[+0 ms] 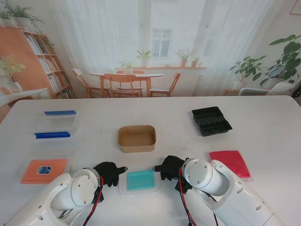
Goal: Pair container bodies with their lids
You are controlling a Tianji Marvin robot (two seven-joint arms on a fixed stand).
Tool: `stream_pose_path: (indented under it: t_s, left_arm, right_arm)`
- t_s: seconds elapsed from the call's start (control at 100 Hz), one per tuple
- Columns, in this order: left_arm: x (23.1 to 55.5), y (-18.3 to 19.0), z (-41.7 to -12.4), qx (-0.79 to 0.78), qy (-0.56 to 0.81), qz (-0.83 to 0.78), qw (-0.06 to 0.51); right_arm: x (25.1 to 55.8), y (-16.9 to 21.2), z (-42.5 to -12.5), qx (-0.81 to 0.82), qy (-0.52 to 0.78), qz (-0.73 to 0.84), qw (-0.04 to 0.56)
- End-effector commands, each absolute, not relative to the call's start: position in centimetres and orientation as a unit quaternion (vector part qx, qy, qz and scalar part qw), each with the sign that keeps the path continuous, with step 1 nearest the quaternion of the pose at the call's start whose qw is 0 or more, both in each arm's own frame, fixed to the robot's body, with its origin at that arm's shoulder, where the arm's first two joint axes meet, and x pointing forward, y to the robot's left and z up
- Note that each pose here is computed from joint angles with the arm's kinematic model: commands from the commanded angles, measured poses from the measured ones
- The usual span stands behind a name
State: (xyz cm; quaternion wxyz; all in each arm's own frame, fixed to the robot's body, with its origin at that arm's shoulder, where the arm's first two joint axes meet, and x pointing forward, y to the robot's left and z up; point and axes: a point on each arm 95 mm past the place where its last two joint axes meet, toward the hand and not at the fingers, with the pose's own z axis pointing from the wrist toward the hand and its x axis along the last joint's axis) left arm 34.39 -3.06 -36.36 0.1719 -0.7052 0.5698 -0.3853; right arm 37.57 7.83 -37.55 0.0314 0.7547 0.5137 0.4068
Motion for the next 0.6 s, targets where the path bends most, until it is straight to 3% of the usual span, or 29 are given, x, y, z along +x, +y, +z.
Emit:
stream_pose_path:
  t_s: [0.0,0.59]
  left_arm:
    - [33.4,-3.3,-38.1,-0.715,0.572,-0.37,0.158]
    - [33.3,-3.2,-37.2,-0.714,0.543,-0.415,0.151]
  right_arm:
    - [36.5,8.2,-38.8,0.764,0.514,0.39,0.014]
    - [36.0,8.6,-38.5,0.772,0.488,0.407,-0.014]
